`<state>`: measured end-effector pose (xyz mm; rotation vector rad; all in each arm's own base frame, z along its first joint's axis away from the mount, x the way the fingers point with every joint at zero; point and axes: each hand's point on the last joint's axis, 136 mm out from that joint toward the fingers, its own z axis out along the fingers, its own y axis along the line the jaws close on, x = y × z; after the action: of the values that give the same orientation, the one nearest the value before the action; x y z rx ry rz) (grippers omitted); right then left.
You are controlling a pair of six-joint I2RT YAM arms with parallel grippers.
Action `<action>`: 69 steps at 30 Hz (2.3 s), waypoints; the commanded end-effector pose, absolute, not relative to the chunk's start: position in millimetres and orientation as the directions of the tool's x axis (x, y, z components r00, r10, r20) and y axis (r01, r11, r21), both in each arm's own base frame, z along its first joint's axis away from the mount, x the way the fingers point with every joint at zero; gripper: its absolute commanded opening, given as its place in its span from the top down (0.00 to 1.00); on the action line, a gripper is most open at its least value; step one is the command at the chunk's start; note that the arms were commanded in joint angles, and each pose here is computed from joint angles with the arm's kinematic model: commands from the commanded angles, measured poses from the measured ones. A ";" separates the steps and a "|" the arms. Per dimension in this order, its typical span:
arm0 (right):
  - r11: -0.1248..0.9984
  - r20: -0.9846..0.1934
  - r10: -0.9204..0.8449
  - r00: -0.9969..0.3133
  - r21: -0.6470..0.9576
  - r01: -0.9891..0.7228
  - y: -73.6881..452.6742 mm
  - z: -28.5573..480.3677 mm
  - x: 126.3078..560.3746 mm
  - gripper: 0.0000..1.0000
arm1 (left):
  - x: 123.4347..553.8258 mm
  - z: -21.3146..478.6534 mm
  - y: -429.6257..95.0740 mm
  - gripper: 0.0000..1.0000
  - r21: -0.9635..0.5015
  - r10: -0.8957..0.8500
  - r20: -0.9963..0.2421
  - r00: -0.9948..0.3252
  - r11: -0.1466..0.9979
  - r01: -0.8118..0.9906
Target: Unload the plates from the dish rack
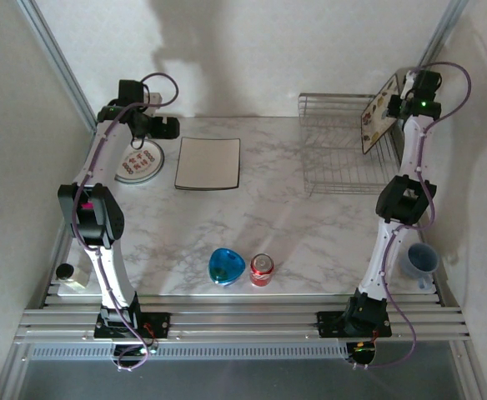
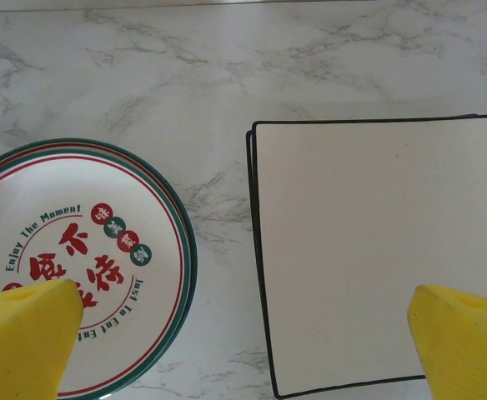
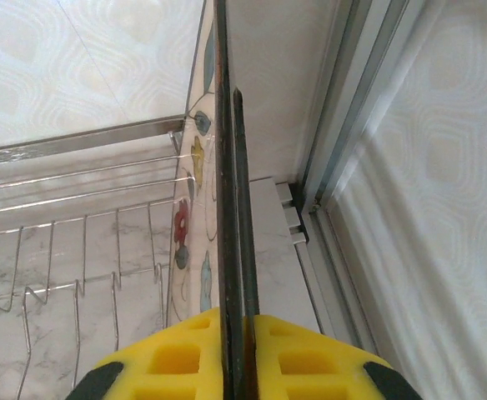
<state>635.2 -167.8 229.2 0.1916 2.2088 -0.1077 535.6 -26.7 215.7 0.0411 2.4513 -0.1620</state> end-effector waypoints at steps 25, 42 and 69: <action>0.954 -0.856 -0.010 -0.516 -0.163 0.252 -133.0 321.7 588.1 1.00 | 497.4 259.4 -23.1 0.00 -0.118 -0.039 -0.676 -0.736 0.991 0.056; 0.939 -0.896 -0.092 -0.435 -0.224 0.263 -120.4 396.6 545.0 1.00 | 485.3 261.7 -25.3 0.00 -0.124 -0.052 -0.657 -0.752 0.991 0.039; 0.999 -0.940 -0.023 -0.340 -0.038 0.038 1.8 461.0 440.3 1.00 | 441.9 266.6 -51.1 0.00 -0.137 -0.049 -0.659 -0.750 0.989 0.056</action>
<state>459.5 -24.7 391.4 -0.0063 2.1380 -0.1928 450.2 -52.8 260.3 0.0276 2.4181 -0.2150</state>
